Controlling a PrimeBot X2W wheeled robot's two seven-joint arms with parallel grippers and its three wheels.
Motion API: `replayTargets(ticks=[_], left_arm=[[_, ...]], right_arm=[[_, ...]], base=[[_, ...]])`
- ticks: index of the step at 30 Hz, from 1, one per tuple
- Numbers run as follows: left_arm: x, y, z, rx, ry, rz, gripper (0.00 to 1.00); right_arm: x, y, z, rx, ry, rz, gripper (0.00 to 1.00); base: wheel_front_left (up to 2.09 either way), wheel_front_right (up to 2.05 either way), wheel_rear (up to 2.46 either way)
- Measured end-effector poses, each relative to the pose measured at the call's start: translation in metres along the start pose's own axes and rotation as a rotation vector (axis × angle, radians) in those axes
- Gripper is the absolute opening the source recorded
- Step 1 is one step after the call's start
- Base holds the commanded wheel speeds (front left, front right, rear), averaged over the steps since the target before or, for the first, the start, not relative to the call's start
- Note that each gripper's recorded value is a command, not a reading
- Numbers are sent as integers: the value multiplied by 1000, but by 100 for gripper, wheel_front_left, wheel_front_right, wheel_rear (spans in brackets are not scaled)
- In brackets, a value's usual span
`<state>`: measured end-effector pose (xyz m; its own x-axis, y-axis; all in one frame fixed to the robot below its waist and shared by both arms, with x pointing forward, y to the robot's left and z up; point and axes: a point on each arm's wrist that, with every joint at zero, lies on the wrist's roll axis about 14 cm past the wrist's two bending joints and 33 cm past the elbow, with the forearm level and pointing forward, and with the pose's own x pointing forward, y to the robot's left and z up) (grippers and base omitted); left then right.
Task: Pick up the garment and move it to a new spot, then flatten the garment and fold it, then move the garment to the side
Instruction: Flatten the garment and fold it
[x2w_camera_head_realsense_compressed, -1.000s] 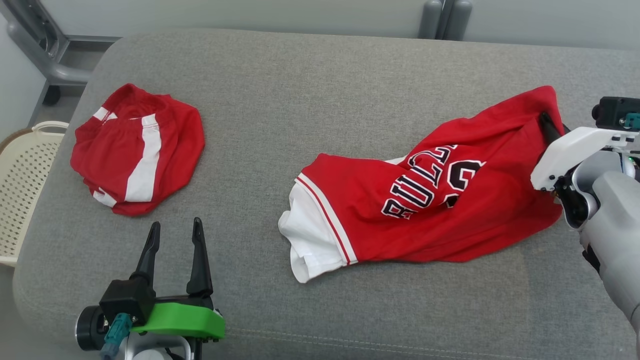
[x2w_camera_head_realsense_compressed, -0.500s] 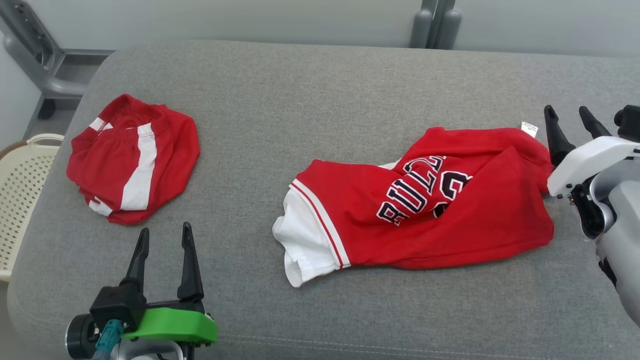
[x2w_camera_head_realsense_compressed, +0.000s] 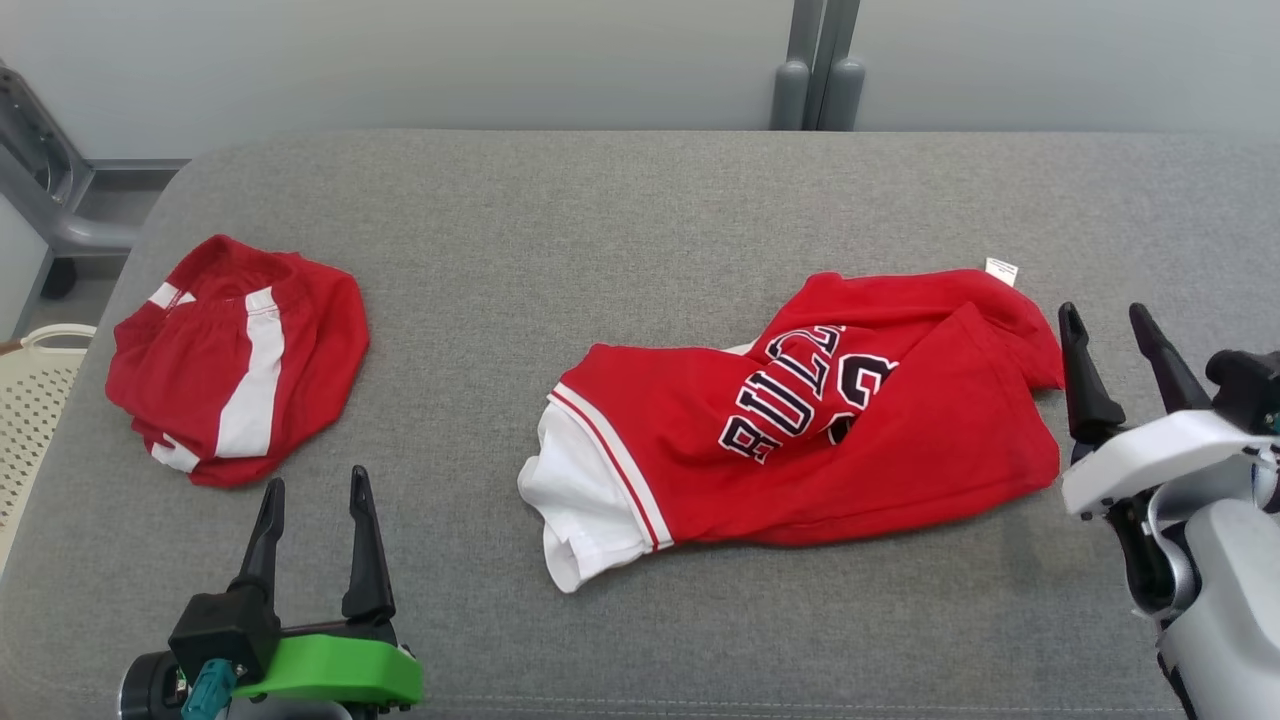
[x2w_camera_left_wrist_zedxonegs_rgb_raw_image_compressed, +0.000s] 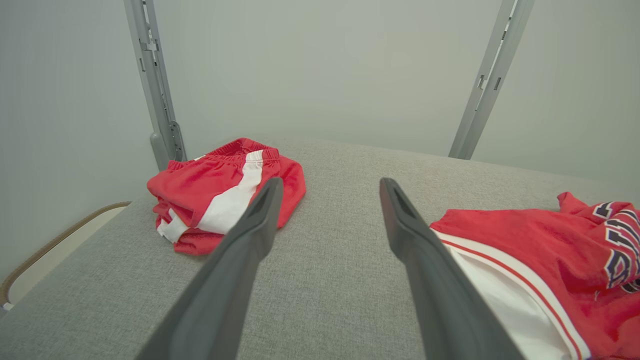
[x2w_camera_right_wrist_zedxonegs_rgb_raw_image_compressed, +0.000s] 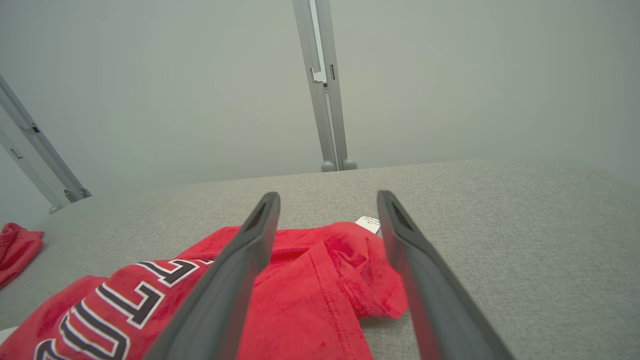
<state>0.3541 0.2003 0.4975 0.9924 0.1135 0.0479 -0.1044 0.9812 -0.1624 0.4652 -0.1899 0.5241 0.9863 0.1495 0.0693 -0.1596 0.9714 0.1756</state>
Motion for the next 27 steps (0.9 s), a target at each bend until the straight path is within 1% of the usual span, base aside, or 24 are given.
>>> replayTargets(ticks=[2,6,8,12,14,23,27], left_arm=[[0,-1,2,-1,-6,-4,100],[1,-3,7,-1,-23,-9,100],[1,-3,8,-1,-25,-7,100],[1,-3,6,4,-21,-9,100],[1,-4,6,5,-19,-17,100],[11,-26,3,22,-14,-120,100],[16,-37,-9,33,24,-184,100]], right_arm=[[-10,6,-4,3,-4,8,100],[-33,7,-13,28,-2,-15,100],[-43,9,-19,26,10,-21,100],[-55,8,-21,0,8,-33,100],[-62,13,-27,6,19,-35,100],[-71,17,-30,13,24,-43,100],[-75,15,-32,13,32,-51,100]], base=[[0,0,0],[0,0,0],[0,0,0],[0,0,0],[0,0,0],[0,0,0],[0,0,0]])
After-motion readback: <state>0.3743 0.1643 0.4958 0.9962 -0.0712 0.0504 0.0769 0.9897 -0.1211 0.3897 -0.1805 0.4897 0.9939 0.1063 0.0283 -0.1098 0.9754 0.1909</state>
